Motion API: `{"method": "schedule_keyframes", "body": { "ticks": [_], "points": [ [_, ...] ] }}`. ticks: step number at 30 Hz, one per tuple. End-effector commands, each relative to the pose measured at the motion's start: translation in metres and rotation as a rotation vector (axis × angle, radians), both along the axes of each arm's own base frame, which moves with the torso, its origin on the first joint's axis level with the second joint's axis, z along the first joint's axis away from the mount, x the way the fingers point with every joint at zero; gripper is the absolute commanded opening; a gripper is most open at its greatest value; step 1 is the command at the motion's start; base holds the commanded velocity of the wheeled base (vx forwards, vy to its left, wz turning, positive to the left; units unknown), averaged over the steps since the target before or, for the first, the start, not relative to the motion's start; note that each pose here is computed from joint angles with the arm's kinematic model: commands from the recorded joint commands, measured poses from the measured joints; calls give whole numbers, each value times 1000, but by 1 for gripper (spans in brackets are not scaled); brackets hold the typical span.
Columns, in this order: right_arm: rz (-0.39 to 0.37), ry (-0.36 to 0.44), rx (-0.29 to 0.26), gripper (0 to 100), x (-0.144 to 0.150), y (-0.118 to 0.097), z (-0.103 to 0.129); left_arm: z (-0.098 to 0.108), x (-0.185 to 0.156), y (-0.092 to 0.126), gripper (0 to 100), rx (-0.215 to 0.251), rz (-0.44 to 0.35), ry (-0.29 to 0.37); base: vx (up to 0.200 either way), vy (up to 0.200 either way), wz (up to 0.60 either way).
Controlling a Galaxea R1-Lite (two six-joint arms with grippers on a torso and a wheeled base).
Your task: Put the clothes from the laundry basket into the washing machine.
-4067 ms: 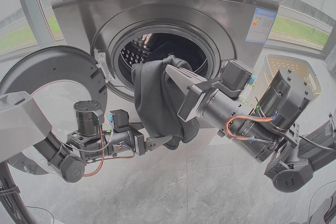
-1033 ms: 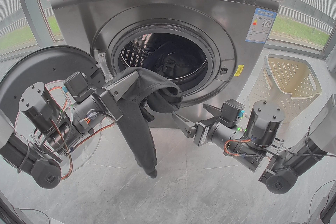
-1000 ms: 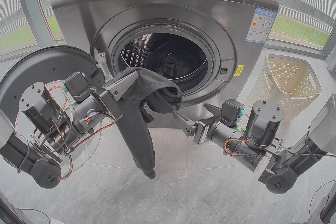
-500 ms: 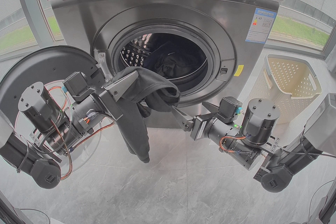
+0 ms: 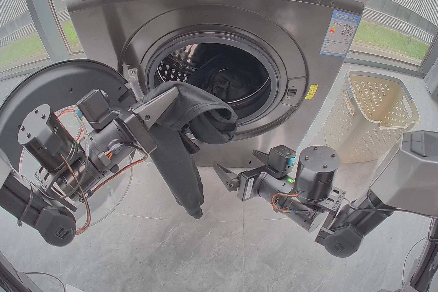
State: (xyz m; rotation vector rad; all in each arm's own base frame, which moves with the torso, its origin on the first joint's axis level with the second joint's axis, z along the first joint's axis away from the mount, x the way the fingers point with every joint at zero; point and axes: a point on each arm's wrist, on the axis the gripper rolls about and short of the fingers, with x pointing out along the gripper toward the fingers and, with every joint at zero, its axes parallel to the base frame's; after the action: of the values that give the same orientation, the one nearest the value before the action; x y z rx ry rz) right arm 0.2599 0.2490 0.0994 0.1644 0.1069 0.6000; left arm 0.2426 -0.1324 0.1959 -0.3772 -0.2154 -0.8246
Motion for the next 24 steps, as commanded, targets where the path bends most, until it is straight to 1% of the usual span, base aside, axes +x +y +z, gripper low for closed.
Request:
{"method": "schedule_keyframes", "body": {
  "ticks": [1,2,4,8,12,13,14,17,20,24],
  "points": [
    [4,-3,-16,100,19,19,-19,5,-4,0,0,-7,-9,-18,0,0,0],
    [4,-4,-17,100,19,19,-20,5,-4,0,0,-7,-10,-18,0,0,0],
    [24,-30,-33,100,28,27,-24,6,-5,0,0,-8,-12,-22,0,0,0],
    [39,-40,-49,100,39,38,-33,8,-7,1,0,-12,-14,-28,0,0,0],
    [41,-48,-52,100,47,47,-41,9,-7,1,0,-14,-14,-31,0,0,0],
    [44,-53,-54,100,52,53,-46,9,-7,1,0,-18,-15,-29,0,0,0],
    [46,-61,-44,100,55,57,-46,9,-8,2,0,-21,-17,-26,0,0,0],
    [66,-78,-28,100,54,69,-45,9,-7,1,0,-23,-18,-25,0,0,0],
    [77,-88,-18,100,53,76,-45,10,-7,1,0,-26,-21,-24,0,0,0],
    [115,-98,-6,100,41,88,-43,10,-7,1,0,-30,-21,-20,0,0,0]
  ]
}}
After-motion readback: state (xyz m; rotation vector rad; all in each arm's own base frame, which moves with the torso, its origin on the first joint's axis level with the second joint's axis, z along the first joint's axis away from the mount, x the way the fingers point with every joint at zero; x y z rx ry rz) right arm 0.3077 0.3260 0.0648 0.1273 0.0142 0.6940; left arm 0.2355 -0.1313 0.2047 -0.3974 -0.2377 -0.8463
